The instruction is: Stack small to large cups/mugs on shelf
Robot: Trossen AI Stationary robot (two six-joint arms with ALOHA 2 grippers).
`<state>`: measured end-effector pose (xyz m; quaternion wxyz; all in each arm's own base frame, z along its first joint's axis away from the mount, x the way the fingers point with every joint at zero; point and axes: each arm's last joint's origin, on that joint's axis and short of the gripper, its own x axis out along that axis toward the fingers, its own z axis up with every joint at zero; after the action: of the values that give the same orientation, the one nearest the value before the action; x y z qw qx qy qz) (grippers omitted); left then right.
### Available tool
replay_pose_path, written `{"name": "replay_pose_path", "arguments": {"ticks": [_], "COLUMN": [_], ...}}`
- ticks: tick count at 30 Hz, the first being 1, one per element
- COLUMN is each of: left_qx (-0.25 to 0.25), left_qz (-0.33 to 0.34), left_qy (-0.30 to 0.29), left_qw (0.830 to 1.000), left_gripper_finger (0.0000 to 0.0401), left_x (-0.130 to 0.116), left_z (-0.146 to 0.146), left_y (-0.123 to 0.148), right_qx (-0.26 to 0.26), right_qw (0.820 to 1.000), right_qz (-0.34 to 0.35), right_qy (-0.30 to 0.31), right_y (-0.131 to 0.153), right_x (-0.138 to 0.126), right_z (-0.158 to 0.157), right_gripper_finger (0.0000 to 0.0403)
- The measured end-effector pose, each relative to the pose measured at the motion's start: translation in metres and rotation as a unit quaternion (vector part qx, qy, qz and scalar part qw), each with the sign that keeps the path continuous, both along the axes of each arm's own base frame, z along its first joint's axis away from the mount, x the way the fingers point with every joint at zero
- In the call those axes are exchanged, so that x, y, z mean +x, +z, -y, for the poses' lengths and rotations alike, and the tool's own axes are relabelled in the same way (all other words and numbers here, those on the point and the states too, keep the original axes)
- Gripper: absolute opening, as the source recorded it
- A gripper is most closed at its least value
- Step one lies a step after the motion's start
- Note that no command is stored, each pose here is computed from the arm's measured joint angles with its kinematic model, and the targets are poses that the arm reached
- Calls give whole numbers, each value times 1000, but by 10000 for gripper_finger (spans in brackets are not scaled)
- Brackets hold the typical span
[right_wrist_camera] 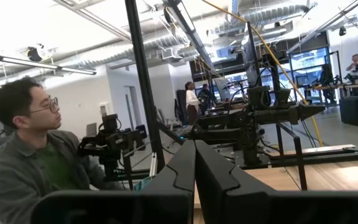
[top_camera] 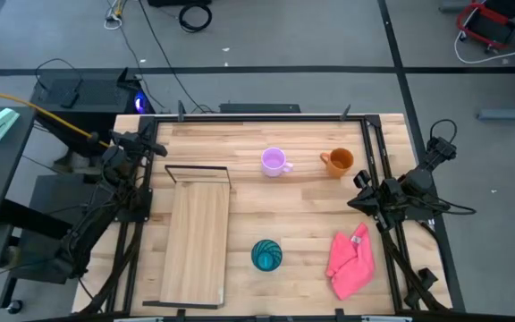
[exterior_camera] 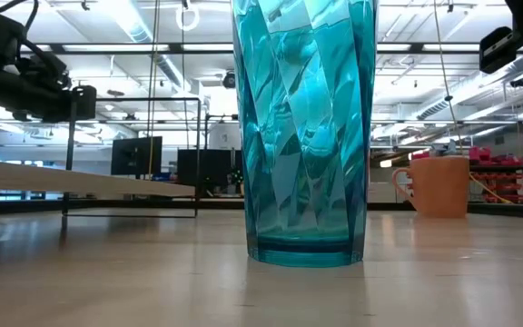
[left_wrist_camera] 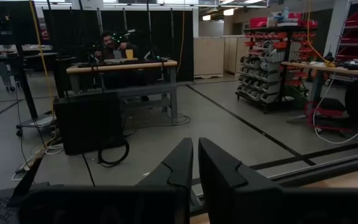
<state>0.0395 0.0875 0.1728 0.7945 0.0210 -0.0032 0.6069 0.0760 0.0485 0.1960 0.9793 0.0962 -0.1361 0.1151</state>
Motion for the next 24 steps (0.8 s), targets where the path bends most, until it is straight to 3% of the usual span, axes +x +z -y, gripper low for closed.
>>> {"name": "replay_pose_path", "arguments": {"ticks": [24], "left_qx": [0], "left_qz": [0], "left_qy": [0], "left_qw": [1000], "left_gripper_finger": [28], "left_x": [0], "left_z": [0], "left_y": [0], "right_qx": [0], "right_qw": [1000], "right_qz": [0], "right_qy": [0], "right_y": [0], "right_x": [0], "right_z": [0], "right_gripper_finger": [14]}}
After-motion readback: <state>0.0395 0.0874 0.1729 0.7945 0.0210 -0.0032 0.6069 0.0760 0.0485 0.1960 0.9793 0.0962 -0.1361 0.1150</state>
